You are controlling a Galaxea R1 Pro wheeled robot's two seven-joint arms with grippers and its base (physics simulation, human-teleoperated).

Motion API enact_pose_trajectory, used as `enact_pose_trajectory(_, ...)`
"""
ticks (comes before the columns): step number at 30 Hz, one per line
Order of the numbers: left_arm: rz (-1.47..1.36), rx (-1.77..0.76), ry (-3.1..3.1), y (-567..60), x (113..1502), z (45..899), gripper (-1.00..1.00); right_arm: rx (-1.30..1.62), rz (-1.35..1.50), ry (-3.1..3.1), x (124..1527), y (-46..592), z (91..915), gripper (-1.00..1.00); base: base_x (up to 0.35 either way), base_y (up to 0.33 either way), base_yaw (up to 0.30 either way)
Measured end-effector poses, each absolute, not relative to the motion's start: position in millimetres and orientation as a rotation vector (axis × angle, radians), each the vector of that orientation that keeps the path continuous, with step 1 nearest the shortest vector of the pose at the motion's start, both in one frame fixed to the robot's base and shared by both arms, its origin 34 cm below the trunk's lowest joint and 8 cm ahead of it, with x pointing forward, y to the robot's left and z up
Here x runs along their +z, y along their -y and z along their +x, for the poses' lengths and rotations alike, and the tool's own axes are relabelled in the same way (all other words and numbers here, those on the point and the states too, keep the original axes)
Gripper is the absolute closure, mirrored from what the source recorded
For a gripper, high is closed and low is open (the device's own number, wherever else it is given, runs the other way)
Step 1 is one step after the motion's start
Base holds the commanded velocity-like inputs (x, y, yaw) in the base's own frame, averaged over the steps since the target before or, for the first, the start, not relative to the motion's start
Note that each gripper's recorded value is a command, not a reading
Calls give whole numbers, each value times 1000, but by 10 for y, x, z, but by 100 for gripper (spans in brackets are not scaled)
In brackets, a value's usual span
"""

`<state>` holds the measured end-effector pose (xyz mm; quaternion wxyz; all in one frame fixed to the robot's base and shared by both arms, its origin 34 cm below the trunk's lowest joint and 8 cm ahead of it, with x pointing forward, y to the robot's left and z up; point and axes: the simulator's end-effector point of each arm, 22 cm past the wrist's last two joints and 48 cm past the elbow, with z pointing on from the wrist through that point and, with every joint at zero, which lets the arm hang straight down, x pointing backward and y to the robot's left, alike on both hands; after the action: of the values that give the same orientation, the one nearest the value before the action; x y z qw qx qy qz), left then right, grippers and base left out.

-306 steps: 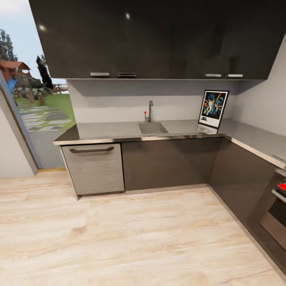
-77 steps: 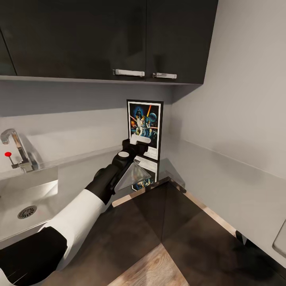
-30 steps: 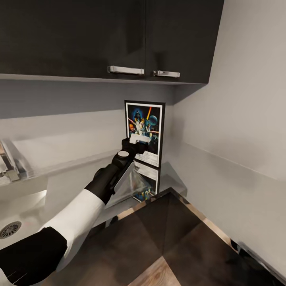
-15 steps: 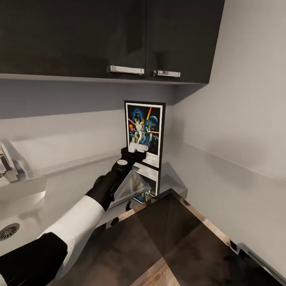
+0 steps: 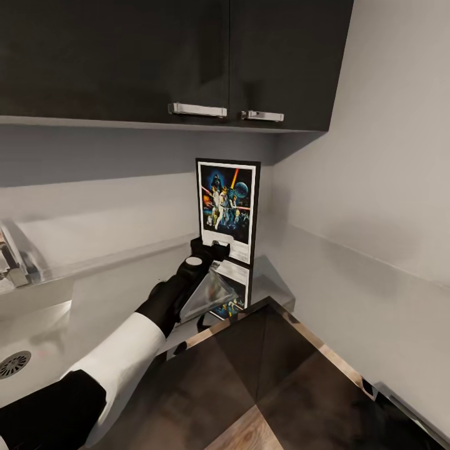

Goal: Pick up the poster from the kitchen countertop and hang it on one of the wall nails in the kitchen.

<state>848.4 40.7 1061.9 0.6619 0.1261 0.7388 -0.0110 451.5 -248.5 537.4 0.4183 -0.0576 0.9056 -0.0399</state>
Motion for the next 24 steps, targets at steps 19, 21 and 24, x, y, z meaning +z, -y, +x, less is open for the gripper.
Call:
enact_pose_trajectory(19, 175, 125, -1639, -639, 10656, 8399, -100, -80, -191, -2270, 5368, 2374, 4502, -100, 0, 0, 0)
enact_pose_trajectory(21, 191, 127, -1637, -594, 10648, 8386, -100, -80, -191, -2270, 5368, 2374, 4502, -100, 0, 0, 0)
enact_pose_trajectory(24, 199, 100, -1648, -505, 10603, 8359, -100, -80, -191, -2270, 5368, 2374, 4502, -100, 0, 0, 0)
